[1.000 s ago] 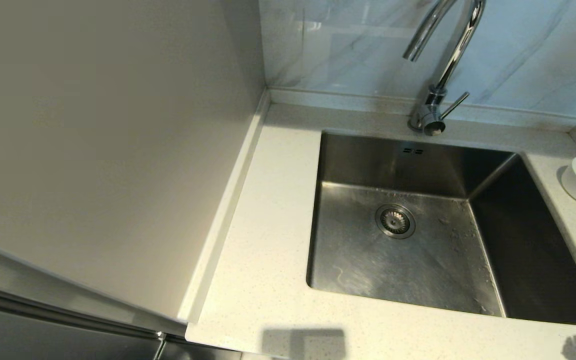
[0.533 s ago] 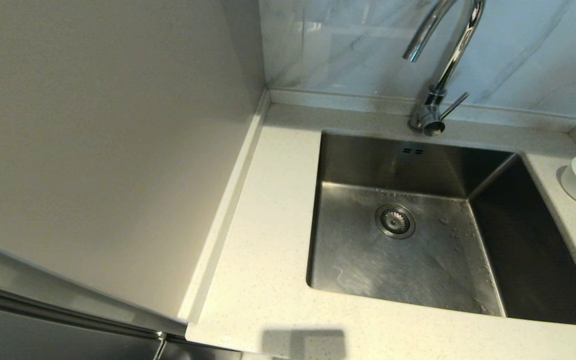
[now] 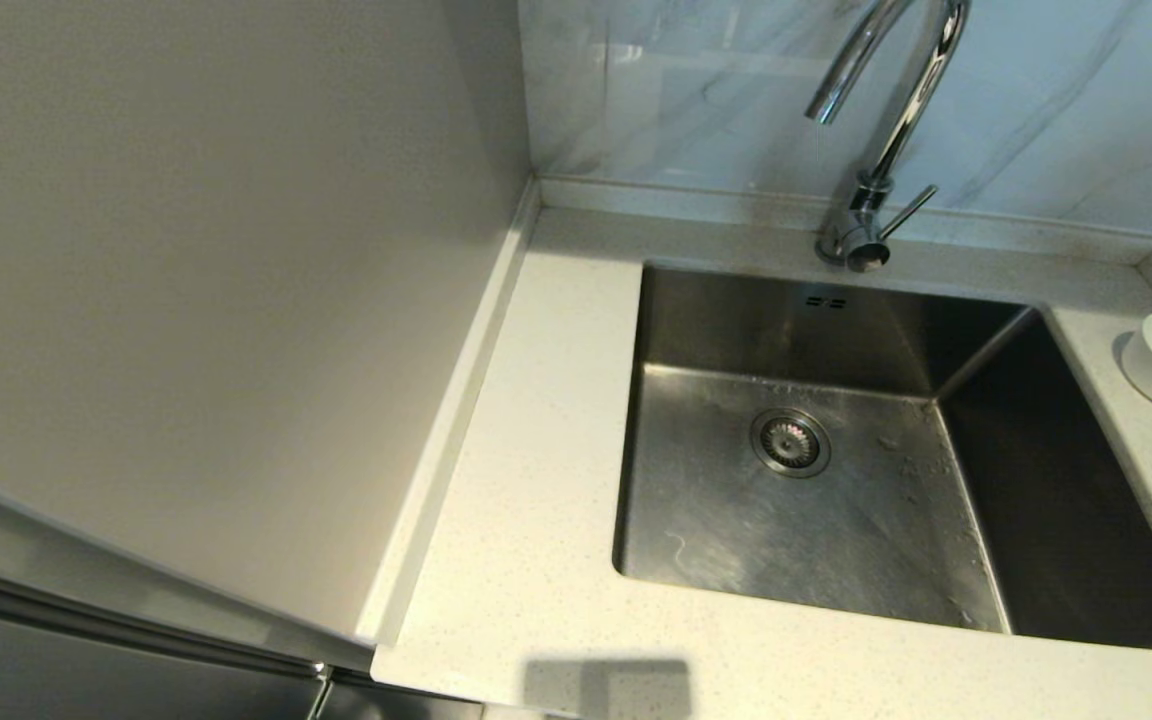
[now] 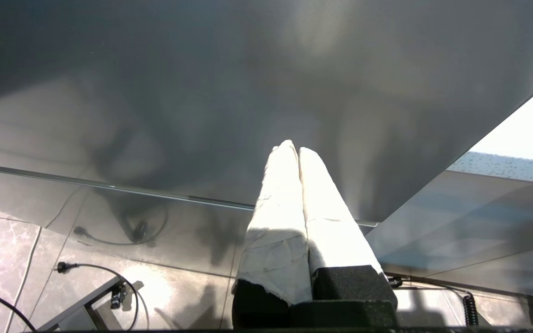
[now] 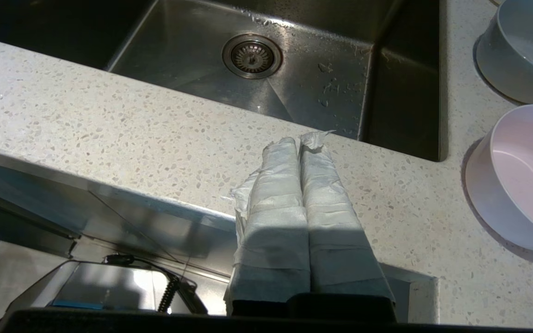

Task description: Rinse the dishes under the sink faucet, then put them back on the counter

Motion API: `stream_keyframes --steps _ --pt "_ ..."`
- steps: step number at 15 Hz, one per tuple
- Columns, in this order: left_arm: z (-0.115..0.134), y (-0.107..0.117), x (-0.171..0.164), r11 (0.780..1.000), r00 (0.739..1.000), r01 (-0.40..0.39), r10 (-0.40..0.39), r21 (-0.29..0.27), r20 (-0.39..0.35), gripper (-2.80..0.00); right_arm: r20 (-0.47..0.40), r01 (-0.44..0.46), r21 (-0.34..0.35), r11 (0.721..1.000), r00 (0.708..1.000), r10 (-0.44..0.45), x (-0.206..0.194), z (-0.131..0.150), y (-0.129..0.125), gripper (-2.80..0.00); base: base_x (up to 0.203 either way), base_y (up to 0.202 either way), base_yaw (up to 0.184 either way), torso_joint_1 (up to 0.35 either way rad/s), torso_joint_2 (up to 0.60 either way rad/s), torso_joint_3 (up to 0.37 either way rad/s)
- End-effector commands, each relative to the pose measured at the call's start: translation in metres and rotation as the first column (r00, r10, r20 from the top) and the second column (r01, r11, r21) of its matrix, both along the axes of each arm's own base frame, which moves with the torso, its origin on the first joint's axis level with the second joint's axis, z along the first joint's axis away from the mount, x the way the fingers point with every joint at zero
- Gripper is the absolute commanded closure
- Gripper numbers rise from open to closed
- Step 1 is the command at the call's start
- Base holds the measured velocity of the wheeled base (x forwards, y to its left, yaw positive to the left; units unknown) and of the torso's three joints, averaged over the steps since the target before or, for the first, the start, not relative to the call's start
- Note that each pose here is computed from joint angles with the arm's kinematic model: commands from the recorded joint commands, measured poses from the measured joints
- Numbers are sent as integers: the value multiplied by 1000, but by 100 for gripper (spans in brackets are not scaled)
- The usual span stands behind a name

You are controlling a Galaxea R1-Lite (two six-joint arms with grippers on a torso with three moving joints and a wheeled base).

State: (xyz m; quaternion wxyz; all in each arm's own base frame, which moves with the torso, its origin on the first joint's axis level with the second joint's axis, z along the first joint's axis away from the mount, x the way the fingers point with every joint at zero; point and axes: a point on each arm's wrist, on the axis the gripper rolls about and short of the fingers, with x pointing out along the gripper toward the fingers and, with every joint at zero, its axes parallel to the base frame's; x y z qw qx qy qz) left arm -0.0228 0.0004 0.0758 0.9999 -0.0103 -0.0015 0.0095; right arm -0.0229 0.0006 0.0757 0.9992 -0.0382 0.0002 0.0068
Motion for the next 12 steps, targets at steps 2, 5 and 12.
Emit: stream_keyframes --steps 2,5,12 --pt "0 0 0 1000 1000 -1 1 -1 4 0 -2 -2 0 1000 1000 2 0 0 0 0 0 0 0 0 0 0" --pt "0 0 0 1000 1000 -1 1 -1 3 0 -2 -1 0 1000 1000 1 0 0 0 0 0 0 0 0 0 0" --pt "0 0 0 1000 1000 -1 1 -1 3 0 -3 12 72 997 1000 -12 0 0 0 0 0 0 0 0 0 0"
